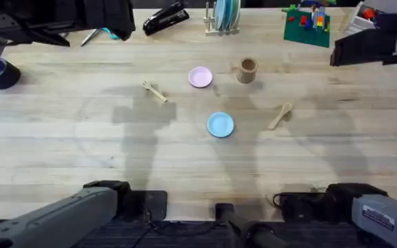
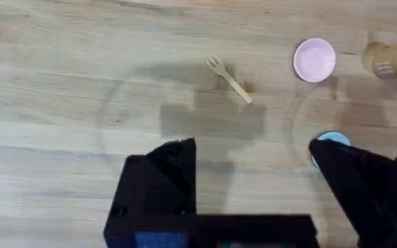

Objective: Pick up a utensil and set it on the pink plate, then put the other utensil in the container.

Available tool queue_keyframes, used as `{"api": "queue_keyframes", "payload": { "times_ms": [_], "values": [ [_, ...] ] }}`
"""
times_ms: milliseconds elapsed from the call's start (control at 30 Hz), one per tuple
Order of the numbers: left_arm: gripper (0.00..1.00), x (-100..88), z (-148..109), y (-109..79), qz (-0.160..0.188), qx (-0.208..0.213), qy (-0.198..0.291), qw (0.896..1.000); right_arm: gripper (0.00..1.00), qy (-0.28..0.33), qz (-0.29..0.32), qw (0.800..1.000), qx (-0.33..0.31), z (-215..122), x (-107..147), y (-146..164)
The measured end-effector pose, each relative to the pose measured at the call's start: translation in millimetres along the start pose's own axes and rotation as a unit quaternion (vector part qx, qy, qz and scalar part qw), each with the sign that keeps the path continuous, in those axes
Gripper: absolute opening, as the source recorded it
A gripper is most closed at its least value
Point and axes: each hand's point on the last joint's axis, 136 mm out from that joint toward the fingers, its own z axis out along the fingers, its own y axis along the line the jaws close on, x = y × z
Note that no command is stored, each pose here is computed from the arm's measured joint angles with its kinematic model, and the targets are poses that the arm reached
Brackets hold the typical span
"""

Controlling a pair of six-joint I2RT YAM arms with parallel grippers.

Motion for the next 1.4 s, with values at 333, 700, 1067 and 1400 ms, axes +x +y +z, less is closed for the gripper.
{"api": "queue_keyframes", "payload": {
  "times_ms": [333,700,1067,1400],
  "values": [
    [0.994,-2.0,0.8,-0.3,-0.002,0.001,-0.003,1.0,0.995,0.001,0.0,1.0,0.0,0.6,0.0,-0.1],
    [0.995,8.5,13.1,2.9,-0.148,-0.021,0.04,0.988,0.995,0.001,0.0,1.0,0.0,0.6,0.0,-0.1],
    [0.943,25.0,104.1,-8.1,-0.219,-0.047,0.097,0.97,0.995,0.011,0.001,1.0,0.0,0.6,4.6,-0.1],
    [0.996,39.6,157.0,-10.6,-0.26,-0.055,0.11,0.958,0.995,0.012,0.001,1.0,0.0,0.6,5.4,-0.1]
  ]
}}
